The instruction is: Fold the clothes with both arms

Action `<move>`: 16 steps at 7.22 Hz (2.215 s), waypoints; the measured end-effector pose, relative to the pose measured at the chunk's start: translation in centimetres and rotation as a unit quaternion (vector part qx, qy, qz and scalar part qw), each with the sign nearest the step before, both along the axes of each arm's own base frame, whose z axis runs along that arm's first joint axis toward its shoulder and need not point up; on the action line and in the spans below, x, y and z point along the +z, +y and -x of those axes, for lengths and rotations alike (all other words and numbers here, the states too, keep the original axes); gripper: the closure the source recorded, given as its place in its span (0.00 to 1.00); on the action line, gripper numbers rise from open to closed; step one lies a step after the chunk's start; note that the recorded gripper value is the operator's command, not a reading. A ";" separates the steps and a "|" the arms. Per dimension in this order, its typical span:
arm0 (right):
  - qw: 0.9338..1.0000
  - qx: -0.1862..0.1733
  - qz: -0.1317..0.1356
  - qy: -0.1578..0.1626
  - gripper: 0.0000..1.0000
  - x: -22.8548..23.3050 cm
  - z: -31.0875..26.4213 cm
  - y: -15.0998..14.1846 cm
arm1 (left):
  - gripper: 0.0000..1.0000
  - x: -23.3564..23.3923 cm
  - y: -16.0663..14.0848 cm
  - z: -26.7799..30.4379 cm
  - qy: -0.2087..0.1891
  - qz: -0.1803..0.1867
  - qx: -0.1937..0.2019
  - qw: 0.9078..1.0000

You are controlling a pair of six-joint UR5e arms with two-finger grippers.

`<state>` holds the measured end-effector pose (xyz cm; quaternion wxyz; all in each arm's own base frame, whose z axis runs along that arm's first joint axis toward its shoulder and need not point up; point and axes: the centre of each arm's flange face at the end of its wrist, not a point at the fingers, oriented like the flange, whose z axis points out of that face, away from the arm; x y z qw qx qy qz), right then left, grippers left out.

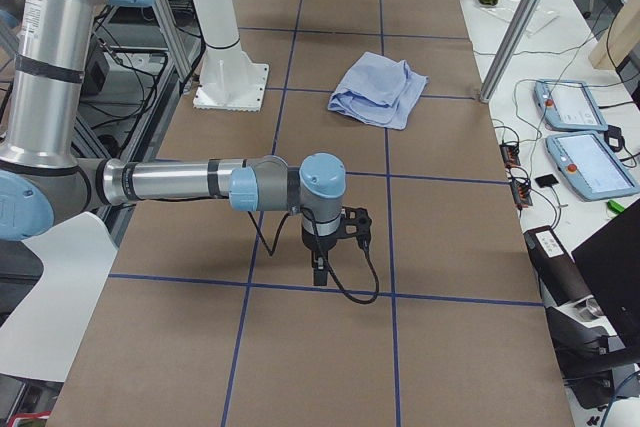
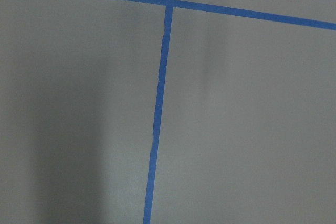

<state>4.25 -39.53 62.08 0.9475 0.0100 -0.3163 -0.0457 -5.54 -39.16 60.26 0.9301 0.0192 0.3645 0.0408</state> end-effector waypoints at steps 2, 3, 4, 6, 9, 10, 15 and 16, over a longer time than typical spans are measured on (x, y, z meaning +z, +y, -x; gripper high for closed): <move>1.000 0.000 0.000 -0.006 0.00 -0.1 0.1 -0.1 | 0.00 0.0 0.0 0.0 0.000 0.000 0.000 1.000; 1.000 0.000 -0.004 -0.012 0.00 -0.2 0.2 -0.1 | 0.00 0.0 0.0 0.0 0.001 0.000 0.000 1.000; 1.000 0.000 -0.010 -0.016 0.00 -0.4 0.2 -0.2 | 0.00 0.0 0.0 0.0 0.001 0.000 0.000 1.000; 1.000 0.000 -0.016 -0.026 0.00 -0.7 0.4 -0.2 | 0.00 0.2 0.0 0.0 0.001 0.002 0.000 1.000; 0.999 -0.001 -0.020 -0.042 0.00 -1.3 0.6 -0.2 | 0.00 0.5 0.0 0.0 0.001 0.005 0.001 1.000; 0.999 -0.002 -0.020 -0.045 0.00 -1.4 0.7 -0.2 | 0.00 0.6 0.0 0.0 0.001 0.006 0.000 1.000; 0.999 -0.002 -0.024 -0.049 0.00 -1.7 0.7 -0.2 | 0.00 0.8 0.1 0.0 -0.001 0.008 0.000 1.000; 0.998 -0.002 -0.027 -0.049 0.00 -1.8 0.7 -0.3 | 0.00 0.7 0.1 0.0 -0.001 0.007 0.000 1.000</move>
